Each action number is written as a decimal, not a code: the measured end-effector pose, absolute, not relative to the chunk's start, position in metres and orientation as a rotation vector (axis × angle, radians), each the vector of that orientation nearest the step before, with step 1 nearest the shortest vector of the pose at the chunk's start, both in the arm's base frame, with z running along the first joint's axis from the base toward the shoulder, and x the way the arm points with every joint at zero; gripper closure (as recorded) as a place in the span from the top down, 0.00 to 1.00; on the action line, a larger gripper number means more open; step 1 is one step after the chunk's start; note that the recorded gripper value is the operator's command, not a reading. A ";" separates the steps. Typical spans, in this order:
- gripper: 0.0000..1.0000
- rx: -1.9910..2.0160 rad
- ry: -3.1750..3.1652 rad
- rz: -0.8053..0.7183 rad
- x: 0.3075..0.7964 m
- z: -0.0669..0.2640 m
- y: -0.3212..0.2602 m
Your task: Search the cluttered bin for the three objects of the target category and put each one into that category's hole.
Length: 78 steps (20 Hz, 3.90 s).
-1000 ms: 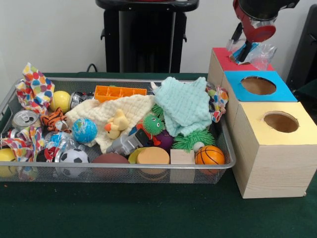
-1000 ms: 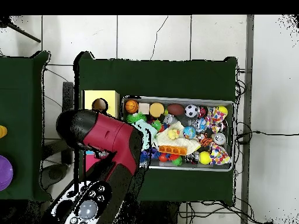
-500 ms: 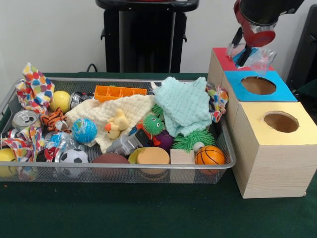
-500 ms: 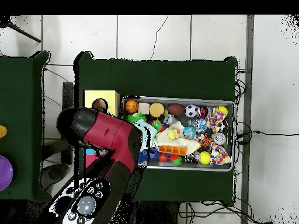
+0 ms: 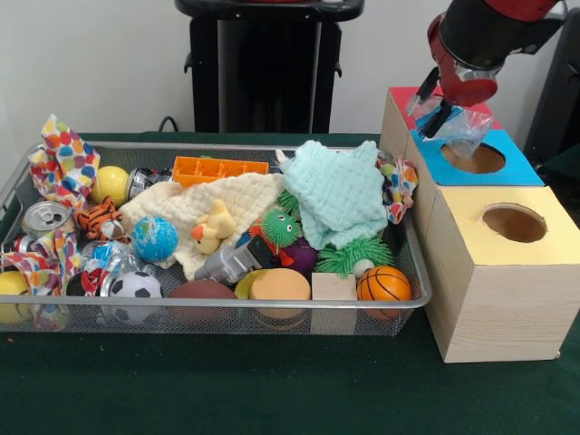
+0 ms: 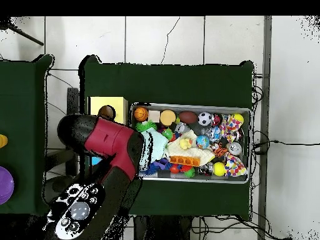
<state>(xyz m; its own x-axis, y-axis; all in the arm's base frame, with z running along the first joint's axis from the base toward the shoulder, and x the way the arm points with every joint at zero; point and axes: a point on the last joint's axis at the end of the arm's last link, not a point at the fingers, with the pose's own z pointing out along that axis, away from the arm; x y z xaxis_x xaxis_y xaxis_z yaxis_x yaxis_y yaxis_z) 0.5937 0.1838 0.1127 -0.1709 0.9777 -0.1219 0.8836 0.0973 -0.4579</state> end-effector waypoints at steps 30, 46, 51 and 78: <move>1.00 -1.964 -2.159 0.696 0.608 0.113 0.193; 1.00 -2.014 -2.162 0.682 0.631 0.144 0.166; 1.00 -2.061 -2.187 0.739 0.644 0.161 0.116; 1.00 -2.269 -2.701 0.528 0.705 0.130 -0.092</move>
<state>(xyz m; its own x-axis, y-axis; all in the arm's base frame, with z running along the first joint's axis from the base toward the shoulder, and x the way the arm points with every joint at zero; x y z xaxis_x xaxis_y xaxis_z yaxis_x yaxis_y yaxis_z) 0.7051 -0.0920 0.1304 -0.1377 0.8593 -0.4927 0.9815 0.1850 0.0484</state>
